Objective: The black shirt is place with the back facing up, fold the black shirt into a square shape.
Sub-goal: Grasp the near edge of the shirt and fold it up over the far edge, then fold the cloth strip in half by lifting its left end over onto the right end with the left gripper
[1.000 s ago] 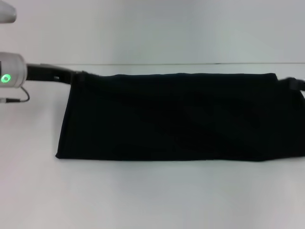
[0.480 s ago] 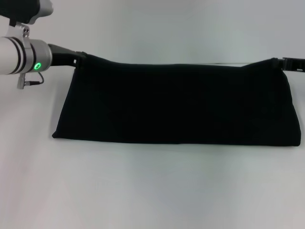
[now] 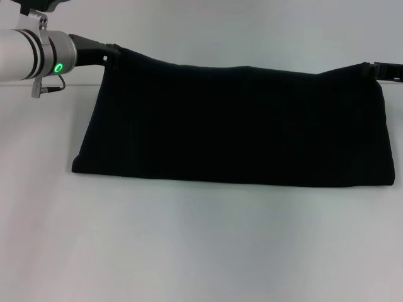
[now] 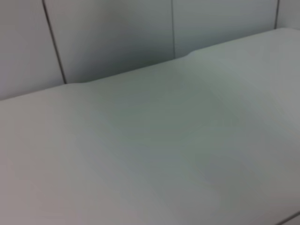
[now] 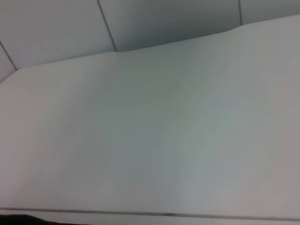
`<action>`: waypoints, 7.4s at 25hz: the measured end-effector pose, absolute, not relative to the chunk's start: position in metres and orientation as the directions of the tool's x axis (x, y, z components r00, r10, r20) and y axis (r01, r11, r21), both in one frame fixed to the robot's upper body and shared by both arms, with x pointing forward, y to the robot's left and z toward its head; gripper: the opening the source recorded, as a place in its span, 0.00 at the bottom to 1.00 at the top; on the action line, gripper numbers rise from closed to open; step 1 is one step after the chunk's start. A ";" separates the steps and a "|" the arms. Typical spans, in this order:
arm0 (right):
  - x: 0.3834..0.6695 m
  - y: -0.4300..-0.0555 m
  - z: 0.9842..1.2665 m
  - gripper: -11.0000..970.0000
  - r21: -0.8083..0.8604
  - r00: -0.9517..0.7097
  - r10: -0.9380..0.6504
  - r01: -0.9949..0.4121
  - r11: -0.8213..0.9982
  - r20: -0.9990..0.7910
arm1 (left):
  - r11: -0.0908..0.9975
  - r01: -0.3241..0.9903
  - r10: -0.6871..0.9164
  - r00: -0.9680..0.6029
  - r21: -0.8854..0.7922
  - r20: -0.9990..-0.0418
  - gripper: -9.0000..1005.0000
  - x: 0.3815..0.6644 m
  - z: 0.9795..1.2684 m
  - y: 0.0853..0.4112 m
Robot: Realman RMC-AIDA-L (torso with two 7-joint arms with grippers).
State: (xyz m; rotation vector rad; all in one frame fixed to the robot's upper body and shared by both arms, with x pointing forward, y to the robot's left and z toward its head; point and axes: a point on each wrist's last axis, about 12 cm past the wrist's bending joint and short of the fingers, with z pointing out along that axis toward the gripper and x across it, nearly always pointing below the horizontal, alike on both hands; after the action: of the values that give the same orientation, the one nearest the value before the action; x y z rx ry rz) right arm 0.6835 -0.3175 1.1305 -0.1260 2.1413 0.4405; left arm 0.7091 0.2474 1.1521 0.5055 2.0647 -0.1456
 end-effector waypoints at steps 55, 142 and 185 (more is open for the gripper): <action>0.622 -0.318 1.137 0.89 0.465 -0.594 0.049 -0.573 0.675 -0.803 | 0.577 0.101 -0.449 -0.790 -0.810 -0.418 0.89 0.585 1.107 0.316; 0.631 -0.240 1.164 0.94 0.249 -0.388 -0.224 -0.845 0.473 -0.894 | 0.357 -0.469 -0.808 -0.589 -0.808 -0.015 0.89 0.600 1.057 0.320; 0.630 -0.240 1.166 0.93 0.247 -0.382 -0.222 -0.850 0.465 -0.897 | 0.494 -0.357 -0.742 -0.649 -0.793 -0.169 0.43 0.605 1.058 0.320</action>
State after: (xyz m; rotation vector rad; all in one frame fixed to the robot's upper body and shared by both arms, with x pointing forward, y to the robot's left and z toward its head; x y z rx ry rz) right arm 0.6302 -0.2398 1.1662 -0.9015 1.8616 0.9281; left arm 0.6046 0.3196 1.0582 -0.9035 2.2436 -1.0251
